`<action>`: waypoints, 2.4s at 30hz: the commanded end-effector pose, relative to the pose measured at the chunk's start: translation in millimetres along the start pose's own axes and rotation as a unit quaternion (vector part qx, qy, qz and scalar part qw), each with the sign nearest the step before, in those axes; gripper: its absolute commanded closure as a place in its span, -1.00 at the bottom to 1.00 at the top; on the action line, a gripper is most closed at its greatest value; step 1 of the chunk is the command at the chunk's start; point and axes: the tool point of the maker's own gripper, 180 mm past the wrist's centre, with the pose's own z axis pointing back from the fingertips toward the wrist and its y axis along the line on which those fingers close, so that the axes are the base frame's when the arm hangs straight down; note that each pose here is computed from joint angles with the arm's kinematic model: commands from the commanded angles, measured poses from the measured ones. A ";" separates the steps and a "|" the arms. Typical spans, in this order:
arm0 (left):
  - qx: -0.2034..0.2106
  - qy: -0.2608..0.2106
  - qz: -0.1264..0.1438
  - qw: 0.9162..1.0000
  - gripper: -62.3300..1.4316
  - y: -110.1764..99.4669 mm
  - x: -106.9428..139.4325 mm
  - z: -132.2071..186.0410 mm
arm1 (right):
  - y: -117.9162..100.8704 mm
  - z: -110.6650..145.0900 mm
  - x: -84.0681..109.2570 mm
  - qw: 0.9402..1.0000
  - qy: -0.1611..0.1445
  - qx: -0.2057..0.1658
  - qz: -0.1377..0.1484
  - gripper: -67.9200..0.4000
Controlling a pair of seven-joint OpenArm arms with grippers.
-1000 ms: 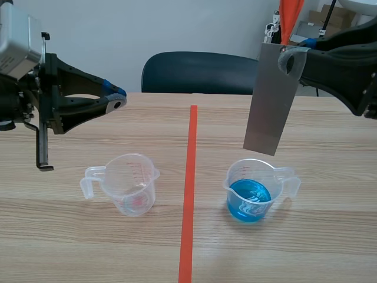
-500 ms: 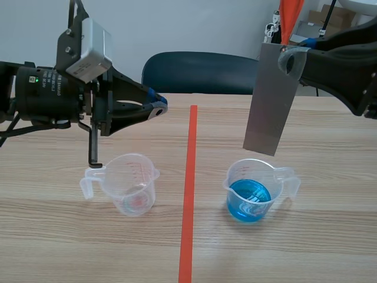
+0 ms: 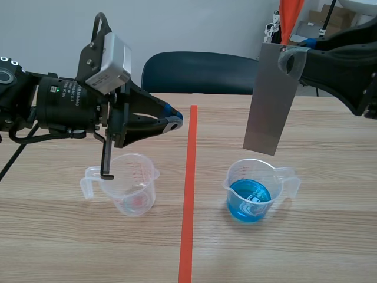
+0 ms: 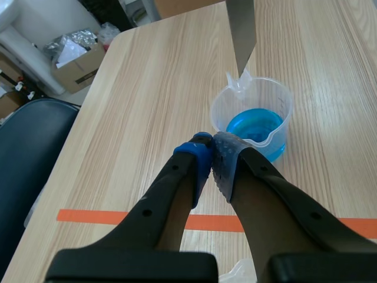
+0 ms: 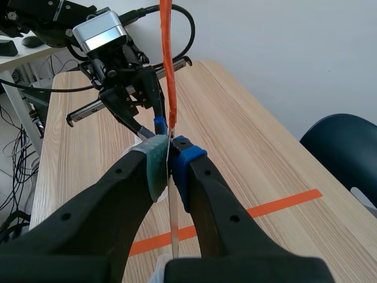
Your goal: Do the redox reaction experiment. move the plate over the blue solution
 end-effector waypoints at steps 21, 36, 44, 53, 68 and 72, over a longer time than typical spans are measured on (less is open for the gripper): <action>-0.006 -0.021 -0.011 1.000 0.84 0.9 14.2 -7.7 | -3.0 0.1 12.7 1.000 -0.014 0.000 0.009 0.97; -0.002 -0.026 0.002 1.000 0.84 1.9 10.4 -18.0 | -2.9 0.1 12.7 1.000 -0.014 0.000 0.009 0.97; -0.009 -0.021 0.009 1.000 0.84 -3.6 5.1 -20.4 | -2.9 0.1 12.7 1.000 -0.014 0.000 0.009 0.97; -0.021 -0.021 0.014 0.999 0.84 -11.7 3.6 -24.4 | -2.9 0.1 12.7 1.000 -0.014 0.000 0.009 0.97; -0.021 -0.021 0.014 0.999 0.84 -11.7 3.6 -24.3 | -3.3 -0.1 12.7 1.000 -0.013 0.000 0.011 0.97; -0.021 -0.021 0.014 0.999 0.84 -11.7 3.6 -24.3 | -3.3 -0.1 12.7 1.000 -0.013 0.000 0.011 0.97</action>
